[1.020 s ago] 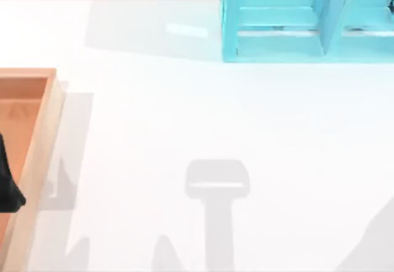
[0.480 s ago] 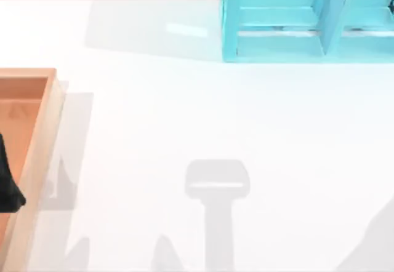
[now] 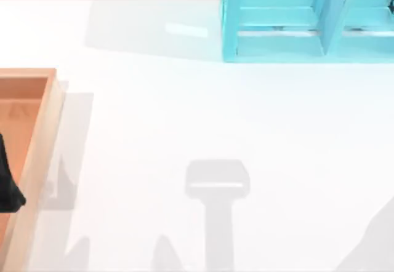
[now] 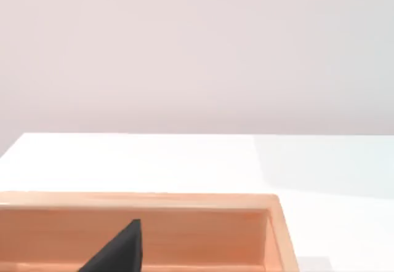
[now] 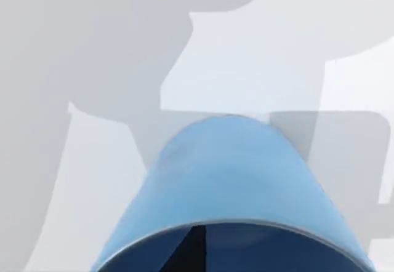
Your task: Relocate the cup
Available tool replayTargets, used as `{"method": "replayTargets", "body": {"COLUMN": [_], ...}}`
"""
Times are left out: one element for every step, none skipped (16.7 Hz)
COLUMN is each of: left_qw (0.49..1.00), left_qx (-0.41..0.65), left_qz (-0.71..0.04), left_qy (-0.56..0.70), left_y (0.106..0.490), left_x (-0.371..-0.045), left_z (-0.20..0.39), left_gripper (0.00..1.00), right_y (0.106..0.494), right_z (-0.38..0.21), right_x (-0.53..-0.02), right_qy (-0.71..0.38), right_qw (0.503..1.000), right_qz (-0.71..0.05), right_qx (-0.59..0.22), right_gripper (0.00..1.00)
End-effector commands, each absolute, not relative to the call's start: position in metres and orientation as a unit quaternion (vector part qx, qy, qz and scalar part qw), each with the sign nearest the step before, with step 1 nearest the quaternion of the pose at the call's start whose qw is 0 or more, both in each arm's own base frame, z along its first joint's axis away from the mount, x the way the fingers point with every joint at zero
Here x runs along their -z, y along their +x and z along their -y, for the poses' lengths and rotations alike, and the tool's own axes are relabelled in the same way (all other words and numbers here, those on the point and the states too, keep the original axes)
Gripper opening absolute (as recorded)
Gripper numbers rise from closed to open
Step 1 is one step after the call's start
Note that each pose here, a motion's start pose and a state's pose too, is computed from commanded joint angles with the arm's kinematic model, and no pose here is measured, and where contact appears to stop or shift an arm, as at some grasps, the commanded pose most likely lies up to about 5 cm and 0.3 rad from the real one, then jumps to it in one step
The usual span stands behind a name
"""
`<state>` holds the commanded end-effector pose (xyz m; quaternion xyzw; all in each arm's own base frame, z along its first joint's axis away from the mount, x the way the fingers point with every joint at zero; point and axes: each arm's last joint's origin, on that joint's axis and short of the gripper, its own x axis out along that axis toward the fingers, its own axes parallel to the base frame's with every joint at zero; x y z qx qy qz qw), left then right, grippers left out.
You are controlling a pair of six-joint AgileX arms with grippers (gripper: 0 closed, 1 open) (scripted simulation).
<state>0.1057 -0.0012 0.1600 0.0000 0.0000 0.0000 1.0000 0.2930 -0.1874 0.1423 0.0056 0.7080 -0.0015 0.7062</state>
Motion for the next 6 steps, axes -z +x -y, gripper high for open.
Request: {"method": "replayTargets", "body": {"left_qw": [1.000, 1.000, 1.000, 1.000, 1.000, 1.000], "left_qx": [0.000, 0.000, 0.000, 0.000, 0.000, 0.000], "left_qz": [0.000, 0.000, 0.000, 0.000, 0.000, 0.000], "left_qy": [0.000, 0.000, 0.000, 0.000, 0.000, 0.000], "left_y": [0.1057, 0.1057, 0.1057, 0.1057, 0.1057, 0.1057], "left_x": [-0.1600, -0.1600, -0.1600, -0.1600, -0.1600, -0.1600], "left_z": [0.0012, 0.0012, 0.0012, 0.0012, 0.0012, 0.0012], "left_gripper": [1.00, 1.00, 1.00, 1.00, 1.00, 1.00], "right_y": [0.2930, 0.2930, 0.2930, 0.2930, 0.2930, 0.2930], "right_z": [0.1874, 0.1874, 0.1874, 0.1874, 0.1874, 0.1874], "right_x": [-0.1423, -0.1423, -0.1423, -0.1423, -0.1423, -0.1423], "right_qy": [0.006, 0.006, 0.006, 0.006, 0.006, 0.006], "right_qw": [0.706, 0.706, 0.706, 0.706, 0.706, 0.706], "right_qz": [-0.708, -0.708, -0.708, -0.708, -0.708, -0.708], "right_qx": [0.001, 0.001, 0.001, 0.001, 0.001, 0.001], "right_gripper": [1.00, 1.00, 1.00, 1.00, 1.00, 1.00]}}
